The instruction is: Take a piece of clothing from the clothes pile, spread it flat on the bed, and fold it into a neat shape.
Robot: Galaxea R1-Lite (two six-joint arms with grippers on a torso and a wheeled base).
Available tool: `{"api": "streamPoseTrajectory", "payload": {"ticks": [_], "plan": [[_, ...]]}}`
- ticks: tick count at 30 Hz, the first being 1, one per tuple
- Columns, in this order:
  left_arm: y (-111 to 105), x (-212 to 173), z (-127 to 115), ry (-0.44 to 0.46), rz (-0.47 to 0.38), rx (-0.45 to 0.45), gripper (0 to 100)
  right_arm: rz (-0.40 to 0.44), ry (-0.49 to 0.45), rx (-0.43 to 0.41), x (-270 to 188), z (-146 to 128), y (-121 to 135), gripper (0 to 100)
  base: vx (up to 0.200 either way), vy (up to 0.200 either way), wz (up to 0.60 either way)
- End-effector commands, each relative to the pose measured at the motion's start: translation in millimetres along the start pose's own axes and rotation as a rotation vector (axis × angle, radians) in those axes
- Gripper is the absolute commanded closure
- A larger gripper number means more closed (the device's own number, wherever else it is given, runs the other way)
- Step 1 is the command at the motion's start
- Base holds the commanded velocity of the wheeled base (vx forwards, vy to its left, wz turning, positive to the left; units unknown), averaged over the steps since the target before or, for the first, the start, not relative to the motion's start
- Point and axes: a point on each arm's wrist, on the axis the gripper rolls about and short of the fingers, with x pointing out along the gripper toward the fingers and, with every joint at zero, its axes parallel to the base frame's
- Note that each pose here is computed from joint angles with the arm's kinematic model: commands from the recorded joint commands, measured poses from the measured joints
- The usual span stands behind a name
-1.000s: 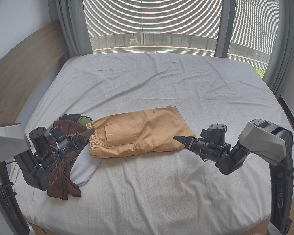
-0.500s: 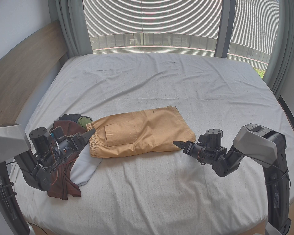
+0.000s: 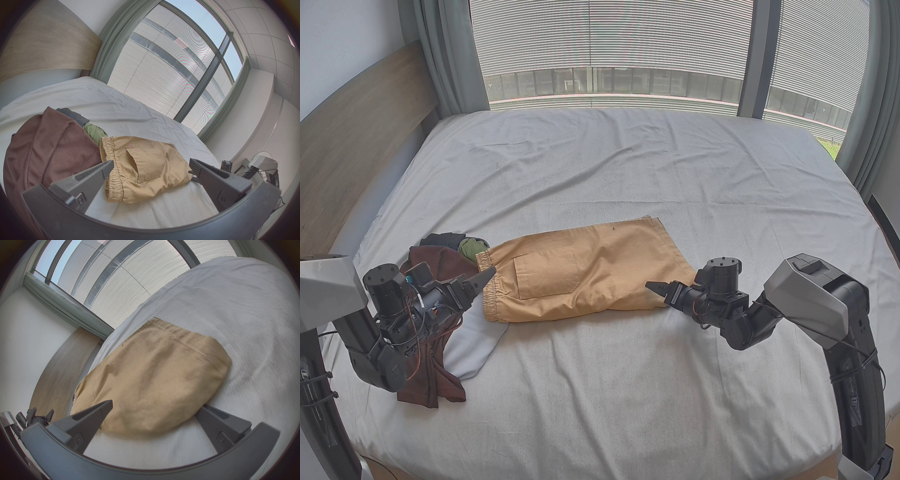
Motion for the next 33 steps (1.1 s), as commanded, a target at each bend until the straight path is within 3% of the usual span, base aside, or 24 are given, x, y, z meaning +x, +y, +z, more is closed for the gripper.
{"api": "streamPoseTrajectory", "payload": {"ticks": [1, 23, 24, 33], "plan": [[2, 1, -2, 0.005, 0.002, -0.003, 0, -0.009, -0.017, -0.004, 25, -4, -5, 0, 0.0, 0.0, 0.0], [4, 2, -3, 0.005, 0.01, -0.006, 0, 0.035, -0.051, 0.041, 40, -2, 4, 0, 0.0, 0.0, 0.0], [5, 3, -4, 0.006, 0.011, -0.006, 0, 0.034, -0.053, 0.042, 40, -2, 4, 100, 0.0, 0.0, 0.0], [5, 3, -3, 0.003, 0.011, -0.009, 0, 0.046, -0.067, 0.04, 32, -1, 7, 100, 0.0, 0.0, 0.0]]}}
